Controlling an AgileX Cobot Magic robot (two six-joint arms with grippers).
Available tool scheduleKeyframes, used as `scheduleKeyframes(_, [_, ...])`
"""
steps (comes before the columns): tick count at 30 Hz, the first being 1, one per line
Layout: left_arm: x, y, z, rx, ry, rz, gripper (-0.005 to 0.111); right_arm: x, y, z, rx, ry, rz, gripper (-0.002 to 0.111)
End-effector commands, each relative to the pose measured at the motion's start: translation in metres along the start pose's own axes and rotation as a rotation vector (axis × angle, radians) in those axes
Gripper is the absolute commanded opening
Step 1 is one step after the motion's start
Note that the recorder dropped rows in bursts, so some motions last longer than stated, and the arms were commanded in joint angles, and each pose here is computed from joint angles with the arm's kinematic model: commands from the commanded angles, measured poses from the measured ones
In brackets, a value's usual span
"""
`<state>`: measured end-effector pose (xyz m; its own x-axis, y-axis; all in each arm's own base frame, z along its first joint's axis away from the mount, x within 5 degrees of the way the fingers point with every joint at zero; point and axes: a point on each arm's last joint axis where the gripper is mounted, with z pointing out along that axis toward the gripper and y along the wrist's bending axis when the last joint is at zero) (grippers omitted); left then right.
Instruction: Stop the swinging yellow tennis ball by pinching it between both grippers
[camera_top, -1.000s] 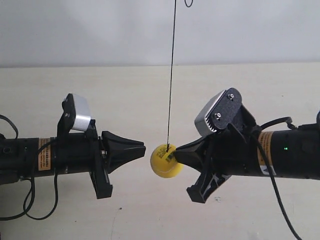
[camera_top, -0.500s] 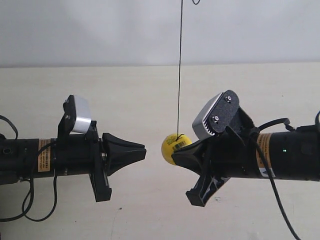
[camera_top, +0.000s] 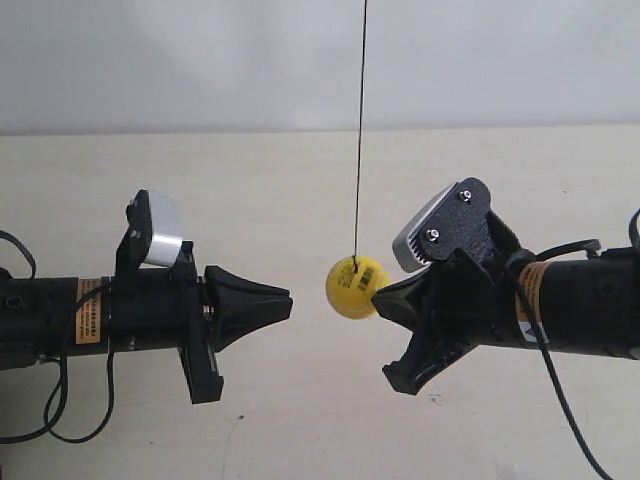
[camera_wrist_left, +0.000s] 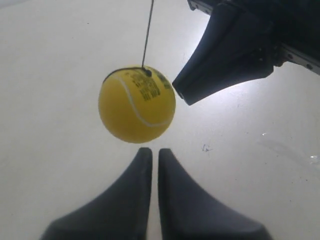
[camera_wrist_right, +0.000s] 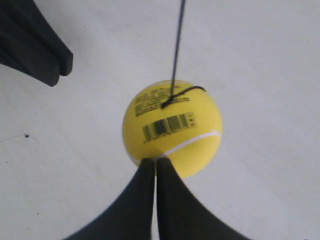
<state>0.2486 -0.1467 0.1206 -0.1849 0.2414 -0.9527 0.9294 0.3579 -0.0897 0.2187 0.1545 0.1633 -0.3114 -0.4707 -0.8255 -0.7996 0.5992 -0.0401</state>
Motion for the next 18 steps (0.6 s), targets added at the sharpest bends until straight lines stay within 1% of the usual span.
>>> scheduleKeyframes(1, [-0.001,-0.003,0.002,0.021,-0.006,0.01,0.005,0.0,0.0,-0.001,0.006,-0.001,-0.006,0.0])
scheduleKeyframes(4, [-0.002,-0.013,0.01,0.063,0.0,0.02,0.005,-0.003,0.002,-0.001,-0.019,-0.035,0.031,0.0])
scheduleKeyframes(7, [-0.003,-0.019,0.015,0.091,0.002,0.042,0.005,-0.004,0.006,-0.001,-0.051,-0.044,0.035,0.0])
scheduleKeyframes(18, [-0.003,-0.019,0.016,0.086,0.006,0.042,0.005,-0.004,0.006,-0.001,-0.054,-0.044,0.036,0.0])
